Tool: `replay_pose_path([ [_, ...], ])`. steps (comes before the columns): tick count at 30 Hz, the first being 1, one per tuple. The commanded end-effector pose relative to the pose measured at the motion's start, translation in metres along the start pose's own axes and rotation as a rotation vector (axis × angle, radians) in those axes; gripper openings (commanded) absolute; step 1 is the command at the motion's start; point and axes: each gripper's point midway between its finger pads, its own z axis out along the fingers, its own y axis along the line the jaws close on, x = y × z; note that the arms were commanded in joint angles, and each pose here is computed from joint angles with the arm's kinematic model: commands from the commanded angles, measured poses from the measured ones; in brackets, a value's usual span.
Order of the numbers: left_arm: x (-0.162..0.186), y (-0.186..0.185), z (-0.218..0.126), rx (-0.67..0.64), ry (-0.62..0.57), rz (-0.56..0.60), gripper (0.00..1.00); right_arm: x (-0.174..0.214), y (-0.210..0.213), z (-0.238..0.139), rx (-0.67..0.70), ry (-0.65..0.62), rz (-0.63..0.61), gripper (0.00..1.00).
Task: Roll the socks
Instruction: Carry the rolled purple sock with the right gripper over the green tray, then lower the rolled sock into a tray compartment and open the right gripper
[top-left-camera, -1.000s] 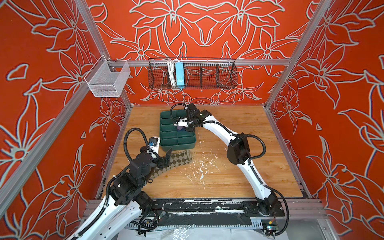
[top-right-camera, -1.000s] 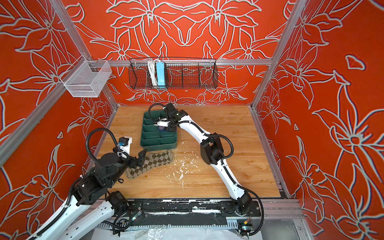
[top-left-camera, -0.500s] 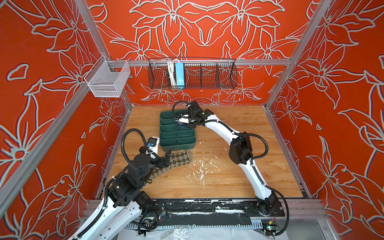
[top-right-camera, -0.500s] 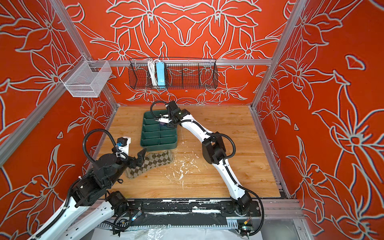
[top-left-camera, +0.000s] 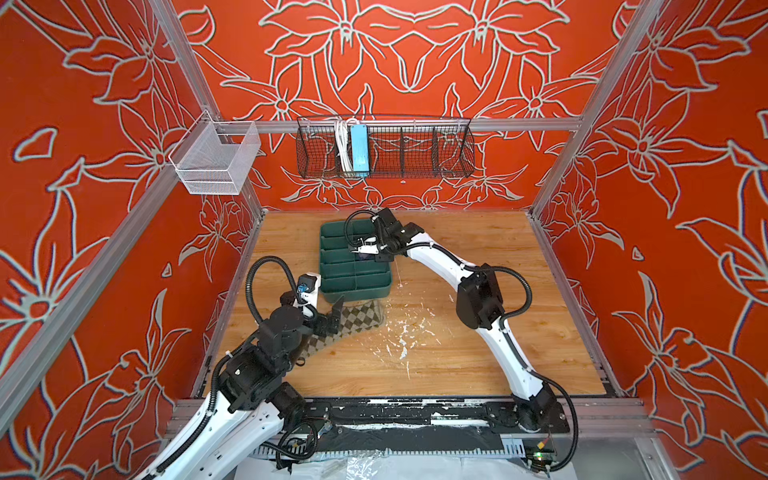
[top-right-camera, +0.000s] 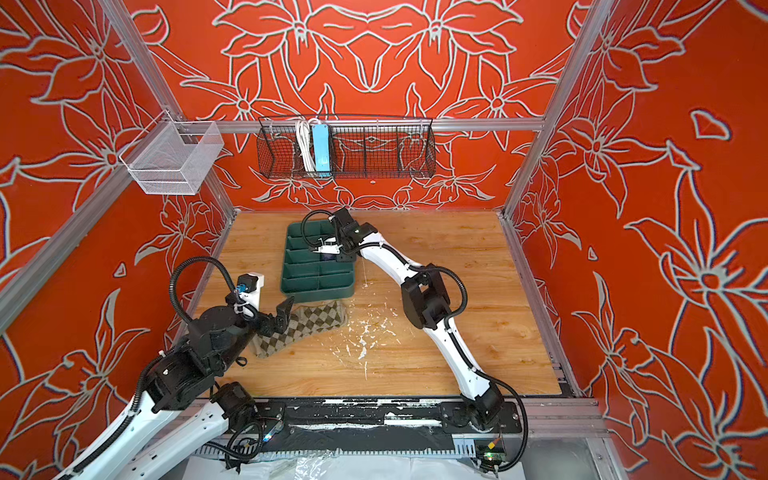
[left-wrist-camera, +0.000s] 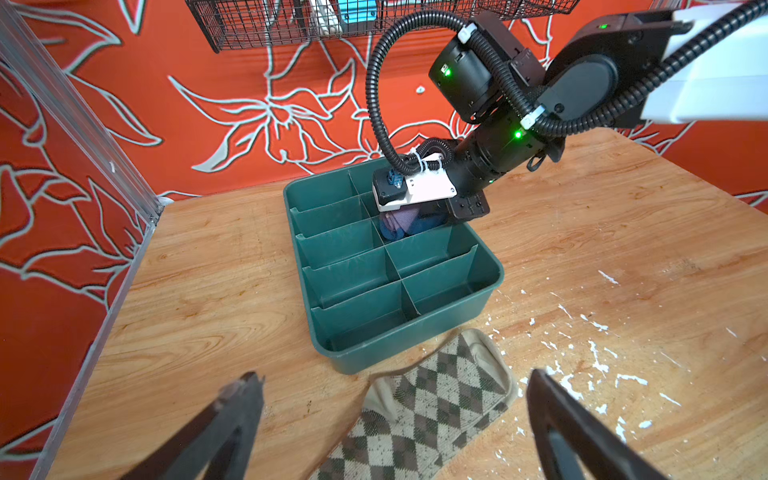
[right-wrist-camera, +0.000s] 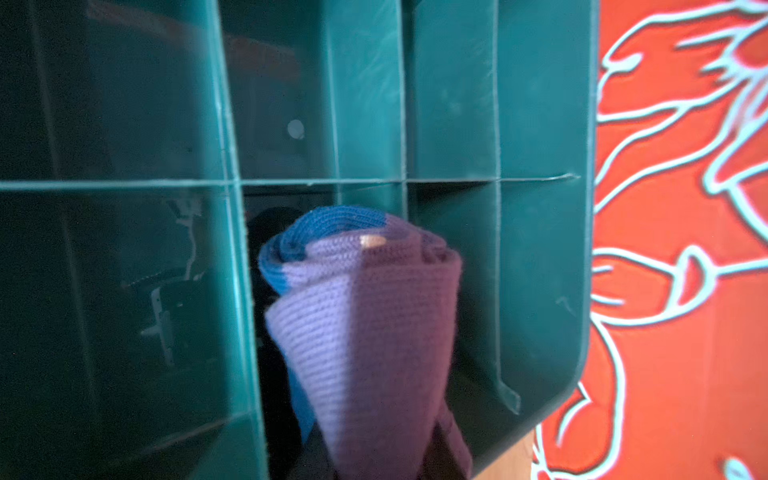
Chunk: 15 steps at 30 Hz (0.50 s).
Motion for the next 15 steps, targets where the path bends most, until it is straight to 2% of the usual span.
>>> replay_pose_path([
  [1,-0.009,0.002,-0.002,-0.007,-0.026,-0.011,0.97,0.061,0.035,0.002,-0.144,0.176,0.042,0.0],
  [8,0.001,0.004,-0.003,-0.011,-0.009,-0.024,0.97,0.125,0.047,-0.025,-0.179,0.284,0.128,0.0],
  [12,0.003,0.004,-0.005,-0.005,-0.012,-0.034,0.97,0.127,0.053,-0.04,-0.192,0.266,0.152,0.0],
  [15,0.004,0.004,-0.004,-0.004,-0.011,-0.036,0.97,0.114,0.061,-0.038,-0.256,0.22,0.187,0.0],
])
